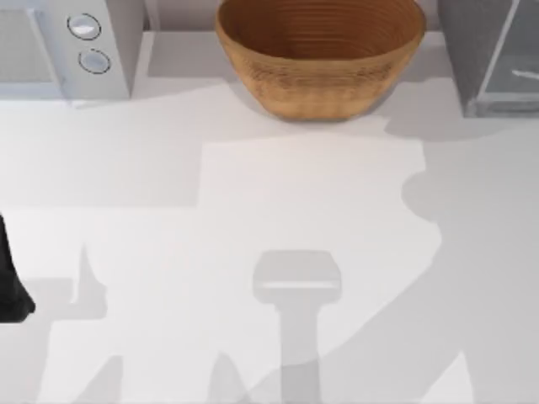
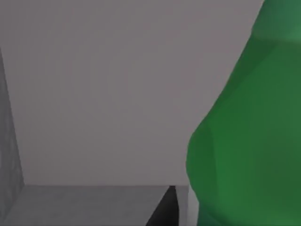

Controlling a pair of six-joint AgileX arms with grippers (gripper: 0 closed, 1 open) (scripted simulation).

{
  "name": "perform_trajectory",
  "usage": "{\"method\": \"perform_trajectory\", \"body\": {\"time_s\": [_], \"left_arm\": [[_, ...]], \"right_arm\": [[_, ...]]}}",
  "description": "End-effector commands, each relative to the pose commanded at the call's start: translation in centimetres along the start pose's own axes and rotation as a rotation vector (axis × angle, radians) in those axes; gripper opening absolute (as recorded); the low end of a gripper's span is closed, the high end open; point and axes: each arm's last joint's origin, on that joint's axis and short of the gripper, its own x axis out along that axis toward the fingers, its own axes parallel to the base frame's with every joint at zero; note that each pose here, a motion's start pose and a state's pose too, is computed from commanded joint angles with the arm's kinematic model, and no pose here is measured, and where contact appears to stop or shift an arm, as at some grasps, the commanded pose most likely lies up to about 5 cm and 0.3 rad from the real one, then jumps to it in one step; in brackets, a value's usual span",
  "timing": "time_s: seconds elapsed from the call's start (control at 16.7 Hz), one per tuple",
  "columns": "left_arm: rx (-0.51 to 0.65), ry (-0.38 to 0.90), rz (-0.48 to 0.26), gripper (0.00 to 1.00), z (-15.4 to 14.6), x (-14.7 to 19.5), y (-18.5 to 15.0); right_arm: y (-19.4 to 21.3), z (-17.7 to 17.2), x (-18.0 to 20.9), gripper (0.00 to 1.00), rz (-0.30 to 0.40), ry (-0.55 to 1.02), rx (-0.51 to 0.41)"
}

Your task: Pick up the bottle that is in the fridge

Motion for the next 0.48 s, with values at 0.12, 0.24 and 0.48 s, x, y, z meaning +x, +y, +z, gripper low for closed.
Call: {"method": "perform_trajectory", "body": {"time_s": [0.12, 0.24, 0.48], "left_arm": [[0.0, 0.0, 0.0, 1.0, 0.0, 0.0, 0.0], [0.0, 0.0, 0.0, 1.0, 0.0, 0.0, 0.0], [0.0, 0.0, 0.0, 1.0, 0.0, 0.0, 0.0]], "right_arm": [[0.0, 0.0, 0.0, 0.0, 0.0, 0.0, 0.0], [0.0, -0.2, -0.1, 0.0, 0.001, 0.004, 0.002], [-0.1, 0.6, -2.5, 0.0, 0.004, -0.017, -0.003]]}}
